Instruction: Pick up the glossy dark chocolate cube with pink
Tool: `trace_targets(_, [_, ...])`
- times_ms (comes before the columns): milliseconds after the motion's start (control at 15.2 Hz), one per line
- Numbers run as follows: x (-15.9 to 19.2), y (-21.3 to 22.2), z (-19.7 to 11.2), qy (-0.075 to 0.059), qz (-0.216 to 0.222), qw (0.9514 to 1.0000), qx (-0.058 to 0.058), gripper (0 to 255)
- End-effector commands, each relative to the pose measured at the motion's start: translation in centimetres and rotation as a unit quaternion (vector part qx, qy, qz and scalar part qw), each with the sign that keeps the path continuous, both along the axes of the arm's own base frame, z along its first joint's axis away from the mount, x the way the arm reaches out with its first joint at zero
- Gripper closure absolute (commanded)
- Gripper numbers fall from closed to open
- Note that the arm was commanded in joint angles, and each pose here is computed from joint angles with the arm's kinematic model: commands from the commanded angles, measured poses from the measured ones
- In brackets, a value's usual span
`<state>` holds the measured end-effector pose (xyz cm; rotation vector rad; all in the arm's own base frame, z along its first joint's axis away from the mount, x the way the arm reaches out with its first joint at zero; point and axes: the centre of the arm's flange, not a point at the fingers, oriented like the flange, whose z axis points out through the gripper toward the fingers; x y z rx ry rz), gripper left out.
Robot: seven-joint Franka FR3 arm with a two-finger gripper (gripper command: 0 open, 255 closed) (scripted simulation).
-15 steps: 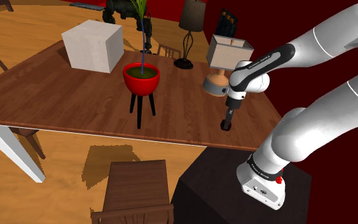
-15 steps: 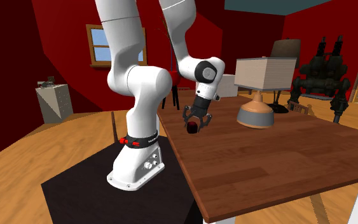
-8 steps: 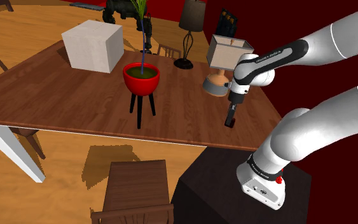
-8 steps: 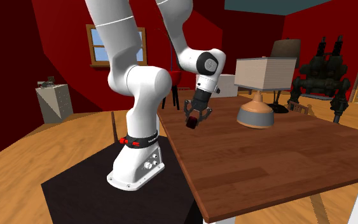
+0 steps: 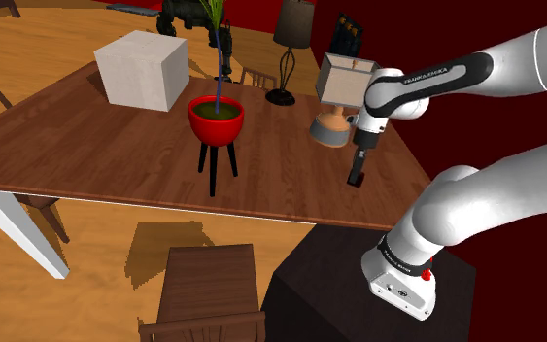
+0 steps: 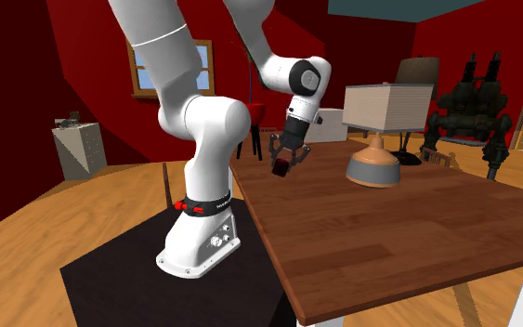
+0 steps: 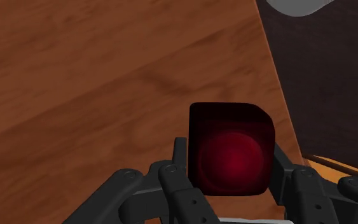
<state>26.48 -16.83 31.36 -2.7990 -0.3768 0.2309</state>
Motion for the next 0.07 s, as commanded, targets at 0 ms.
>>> trace_targets(0, [-0.04,0.03,0.25,0.0,0.0,1.0,0.0,255])
